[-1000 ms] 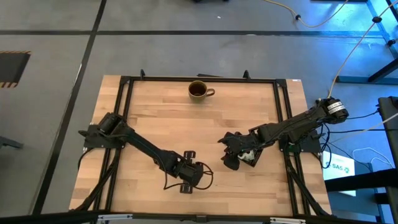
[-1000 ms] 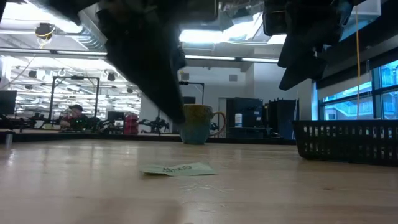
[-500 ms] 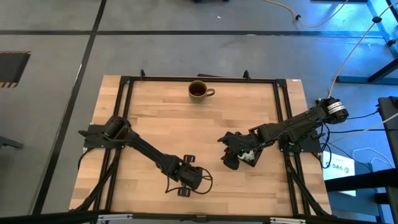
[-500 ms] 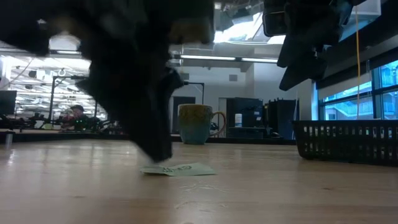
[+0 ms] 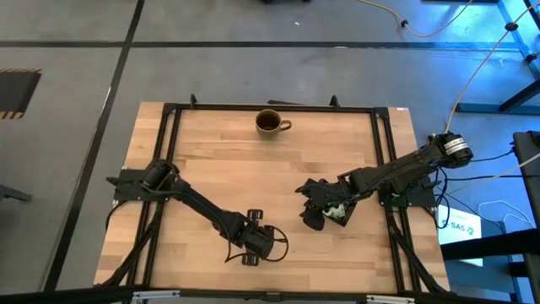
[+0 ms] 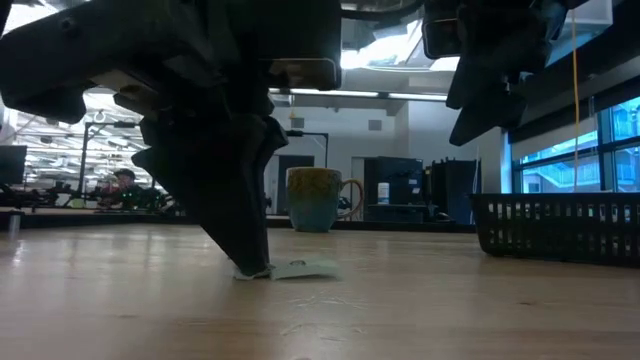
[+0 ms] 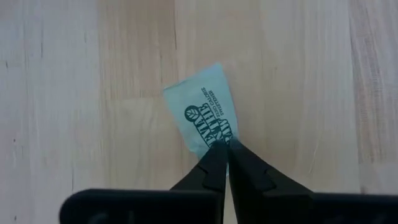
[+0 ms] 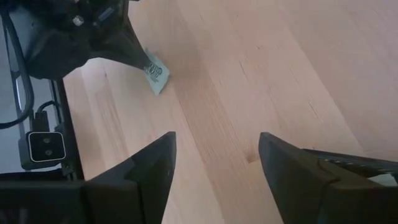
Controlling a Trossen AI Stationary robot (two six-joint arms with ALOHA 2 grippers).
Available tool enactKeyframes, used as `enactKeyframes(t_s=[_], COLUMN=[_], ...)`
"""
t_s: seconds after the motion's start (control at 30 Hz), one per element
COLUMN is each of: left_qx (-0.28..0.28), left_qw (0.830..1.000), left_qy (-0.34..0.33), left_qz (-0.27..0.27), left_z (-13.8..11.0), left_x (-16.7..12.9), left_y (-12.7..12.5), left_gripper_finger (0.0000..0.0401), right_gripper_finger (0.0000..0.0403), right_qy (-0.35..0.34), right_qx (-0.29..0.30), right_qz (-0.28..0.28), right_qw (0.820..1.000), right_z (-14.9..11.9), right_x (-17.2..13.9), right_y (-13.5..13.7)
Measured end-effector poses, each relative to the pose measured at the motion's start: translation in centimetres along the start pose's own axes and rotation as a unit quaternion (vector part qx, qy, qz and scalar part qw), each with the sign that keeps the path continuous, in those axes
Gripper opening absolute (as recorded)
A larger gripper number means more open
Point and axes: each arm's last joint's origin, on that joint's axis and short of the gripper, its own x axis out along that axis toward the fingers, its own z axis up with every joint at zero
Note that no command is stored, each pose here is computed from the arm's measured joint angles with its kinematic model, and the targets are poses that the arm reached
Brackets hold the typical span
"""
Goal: Pick and place Stevia / Truvia into bins
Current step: Put the stevia packet into the black bin
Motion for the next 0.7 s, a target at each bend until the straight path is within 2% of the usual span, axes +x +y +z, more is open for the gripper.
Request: enactKeyframes(t_s=[0.23,0.37,0.53,0.7], left_qx=[-0.003,-0.021,-0.051,-0.055], left_qw=[1.000,0.996,0.983,0.973], left_qy=[-0.008,-0.073,-0.152,-0.193], left_qz=[0.012,0.049,0.090,0.113], left_z=[0.1,1.4,2.8,3.6], left_x=[-1.0,-3.8,-6.6,-8.0], left_y=[0.5,1.5,2.9,3.9], left_gripper_finger=[0.0004,0.0004,0.0003,0.0003], right_gripper_finger=[0.0232,0.0232,0.0232,0.0232], right_qy=[-0.016,-0.037,-0.051,-0.069], right_qx=[0.018,0.053,0.124,0.139], right_qz=[0.018,0.044,0.061,0.080], right_qw=[1.000,0.997,0.989,0.985], right_z=[0.3,0.8,1.3,1.9], right_x=[0.0,-0.1,-0.1,-0.2], right_y=[0.3,0.8,0.9,1.0])
